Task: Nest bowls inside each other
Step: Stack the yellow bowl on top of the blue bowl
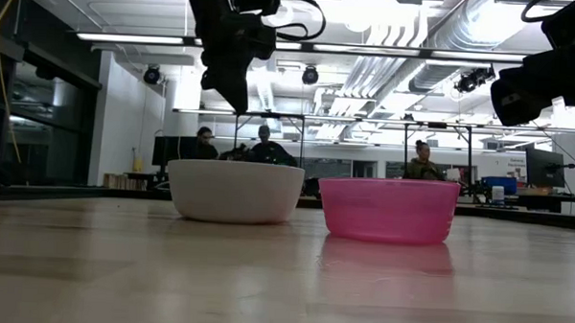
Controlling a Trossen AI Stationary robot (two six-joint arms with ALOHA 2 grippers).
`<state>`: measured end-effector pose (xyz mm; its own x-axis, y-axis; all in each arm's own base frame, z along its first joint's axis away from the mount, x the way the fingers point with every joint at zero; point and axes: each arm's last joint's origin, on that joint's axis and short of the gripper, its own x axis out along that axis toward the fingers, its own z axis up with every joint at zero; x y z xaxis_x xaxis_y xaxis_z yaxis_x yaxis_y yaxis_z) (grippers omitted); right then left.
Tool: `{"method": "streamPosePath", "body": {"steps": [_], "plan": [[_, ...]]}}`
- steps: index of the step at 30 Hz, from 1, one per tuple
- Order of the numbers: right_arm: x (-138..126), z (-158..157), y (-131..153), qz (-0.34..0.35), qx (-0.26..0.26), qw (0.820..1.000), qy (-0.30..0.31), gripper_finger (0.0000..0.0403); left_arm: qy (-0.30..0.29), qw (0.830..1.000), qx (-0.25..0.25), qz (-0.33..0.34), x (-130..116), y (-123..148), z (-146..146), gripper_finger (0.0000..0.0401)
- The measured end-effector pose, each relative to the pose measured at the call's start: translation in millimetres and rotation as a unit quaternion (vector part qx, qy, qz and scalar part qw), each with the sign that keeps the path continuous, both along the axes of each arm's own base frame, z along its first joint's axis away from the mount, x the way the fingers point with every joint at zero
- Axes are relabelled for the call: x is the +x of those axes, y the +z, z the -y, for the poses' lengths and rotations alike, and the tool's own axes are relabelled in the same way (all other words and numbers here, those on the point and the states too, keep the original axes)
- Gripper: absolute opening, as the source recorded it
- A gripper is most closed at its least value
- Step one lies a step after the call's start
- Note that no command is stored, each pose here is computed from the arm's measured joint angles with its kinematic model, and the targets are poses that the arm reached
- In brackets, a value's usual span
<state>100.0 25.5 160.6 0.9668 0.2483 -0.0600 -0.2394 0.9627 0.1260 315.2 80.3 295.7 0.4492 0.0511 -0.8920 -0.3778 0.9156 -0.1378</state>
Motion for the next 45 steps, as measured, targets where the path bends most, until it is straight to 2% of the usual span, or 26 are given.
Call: {"method": "streamPosePath", "body": {"steps": [5, 14, 22, 28, 34, 38, 45], "plan": [[0, 0, 0, 0.000, 0.000, 1.000, 0.000, 0.0110, -0.003, 1.000, -0.005, 0.024, -5, 7, 2, 0.0055], [0, 0, 0, 0.000, 0.000, 1.000, 0.000, 0.0110, 0.012, 0.998, -0.004, 0.067, -37, 3, 10, 0.0055], [0, 0, 0, 0.000, 0.000, 1.000, 0.000, 0.0110, 0.006, 0.992, -0.009, 0.129, -68, -15, 20, 0.0055], [0, 0, 0, 0.000, 0.000, 1.000, 0.000, 0.0110, 0.002, 0.981, -0.019, 0.192, -97, -42, 28, 0.0055], [0, 0, 0, 0.000, 0.000, 1.000, 0.000, 0.0110, 0.000, 0.968, -0.022, 0.251, -122, -68, 36, 0.0055], [0, 0, 0, 0.001, 0.000, 1.000, 0.000, 0.0110, -0.019, 0.951, -0.022, 0.307, -134, -84, 40, 0.0053], [0, 0, 0, 0.000, 0.000, 1.000, 0.000, 0.0110, -0.056, 0.915, -0.013, 0.399, -152, -106, 47, 0.0010]]}}
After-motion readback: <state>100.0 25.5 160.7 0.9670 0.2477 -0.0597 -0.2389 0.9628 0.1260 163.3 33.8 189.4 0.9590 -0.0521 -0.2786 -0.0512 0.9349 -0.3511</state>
